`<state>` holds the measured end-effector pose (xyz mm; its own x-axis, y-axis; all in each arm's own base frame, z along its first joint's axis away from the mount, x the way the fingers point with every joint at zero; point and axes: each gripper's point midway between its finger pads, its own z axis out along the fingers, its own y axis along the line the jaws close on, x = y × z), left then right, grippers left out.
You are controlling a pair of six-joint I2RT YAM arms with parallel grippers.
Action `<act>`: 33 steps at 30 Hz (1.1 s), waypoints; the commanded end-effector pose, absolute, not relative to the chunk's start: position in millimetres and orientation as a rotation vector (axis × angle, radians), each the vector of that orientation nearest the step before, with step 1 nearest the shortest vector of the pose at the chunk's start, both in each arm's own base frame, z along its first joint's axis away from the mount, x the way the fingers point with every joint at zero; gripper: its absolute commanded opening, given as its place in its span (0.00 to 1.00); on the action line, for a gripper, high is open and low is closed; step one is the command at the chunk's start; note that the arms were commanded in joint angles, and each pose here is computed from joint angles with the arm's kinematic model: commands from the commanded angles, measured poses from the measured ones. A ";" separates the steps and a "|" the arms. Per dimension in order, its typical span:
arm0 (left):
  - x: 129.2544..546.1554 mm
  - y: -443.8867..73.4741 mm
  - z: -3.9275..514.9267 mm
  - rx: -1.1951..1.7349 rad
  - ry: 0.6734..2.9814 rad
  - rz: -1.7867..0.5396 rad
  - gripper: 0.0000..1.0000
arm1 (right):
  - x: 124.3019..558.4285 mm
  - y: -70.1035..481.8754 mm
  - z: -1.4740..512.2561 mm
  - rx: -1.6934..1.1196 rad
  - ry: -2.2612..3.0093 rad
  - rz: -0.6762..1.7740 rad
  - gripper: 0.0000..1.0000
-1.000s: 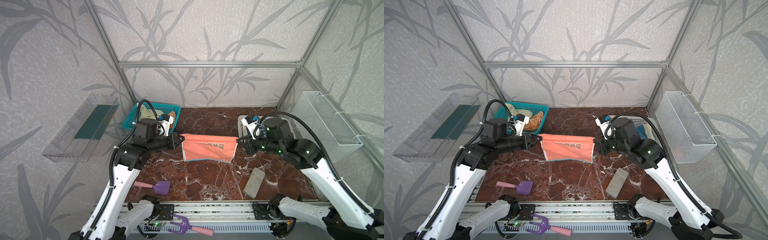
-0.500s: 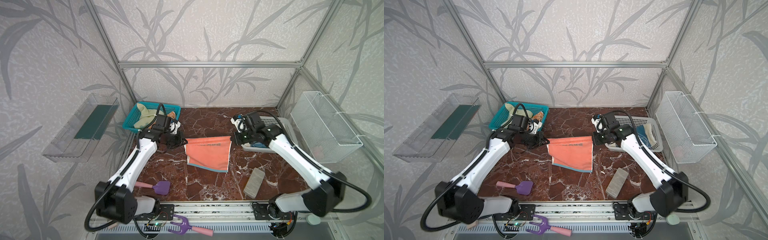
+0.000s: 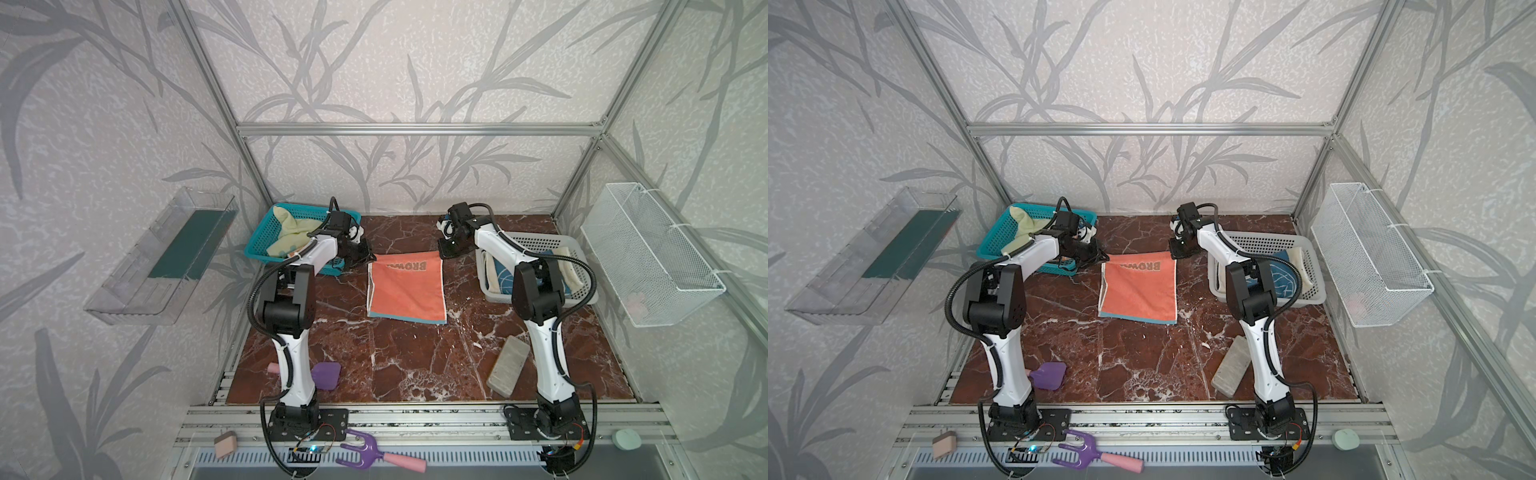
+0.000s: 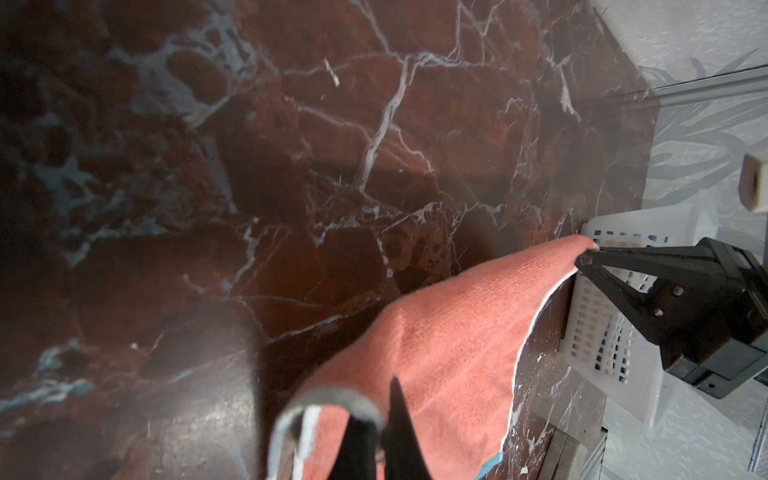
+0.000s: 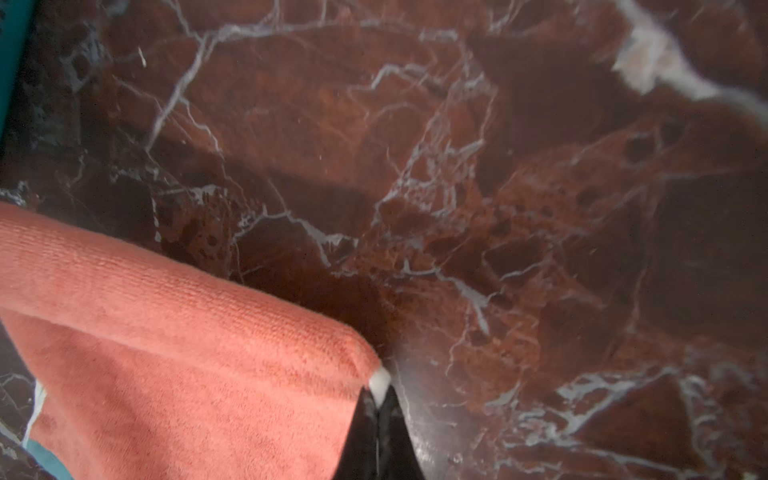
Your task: Fold and stack the towels
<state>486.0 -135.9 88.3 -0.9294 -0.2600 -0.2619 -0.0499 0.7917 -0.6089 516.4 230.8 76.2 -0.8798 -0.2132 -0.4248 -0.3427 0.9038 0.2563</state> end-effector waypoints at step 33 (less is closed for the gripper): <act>402.9 -122.5 76.1 -0.224 2.708 -0.917 0.00 | 397.8 220.3 90.3 -0.468 2.830 0.562 0.00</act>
